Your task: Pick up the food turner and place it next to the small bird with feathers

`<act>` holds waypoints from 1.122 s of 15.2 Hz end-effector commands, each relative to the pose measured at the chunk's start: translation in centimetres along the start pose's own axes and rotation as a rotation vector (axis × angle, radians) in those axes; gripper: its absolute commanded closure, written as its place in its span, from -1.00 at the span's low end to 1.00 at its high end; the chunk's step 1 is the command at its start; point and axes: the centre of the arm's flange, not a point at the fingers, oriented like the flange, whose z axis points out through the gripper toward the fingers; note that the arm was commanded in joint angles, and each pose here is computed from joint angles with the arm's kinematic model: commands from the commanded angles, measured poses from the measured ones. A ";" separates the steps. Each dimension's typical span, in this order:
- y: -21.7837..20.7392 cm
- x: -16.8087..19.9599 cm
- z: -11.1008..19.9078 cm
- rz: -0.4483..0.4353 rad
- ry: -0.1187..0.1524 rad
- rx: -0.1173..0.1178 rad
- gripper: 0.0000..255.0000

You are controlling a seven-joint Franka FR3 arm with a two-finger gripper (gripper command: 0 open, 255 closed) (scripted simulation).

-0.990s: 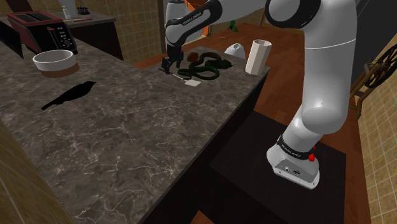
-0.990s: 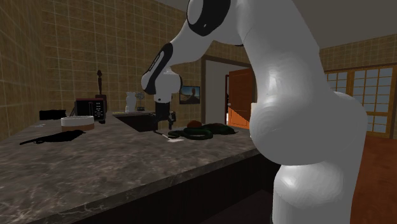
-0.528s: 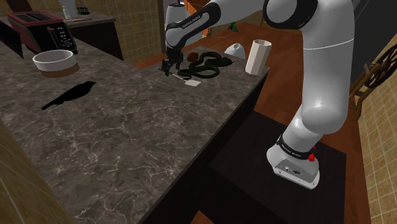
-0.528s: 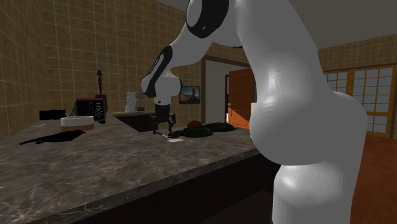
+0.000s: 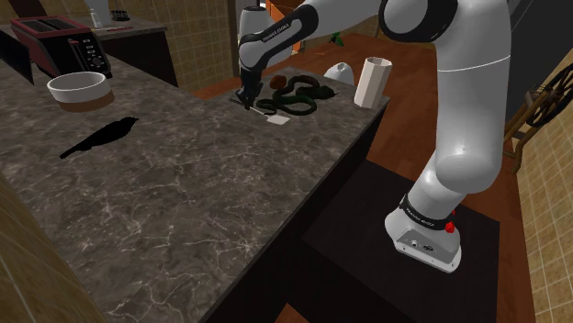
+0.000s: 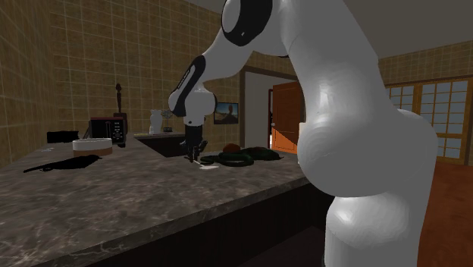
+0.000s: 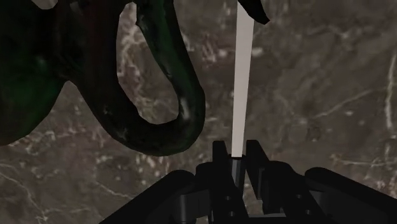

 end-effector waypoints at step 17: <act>0.3 1.0 -6.8 0.000 -0.002 0.000 1.00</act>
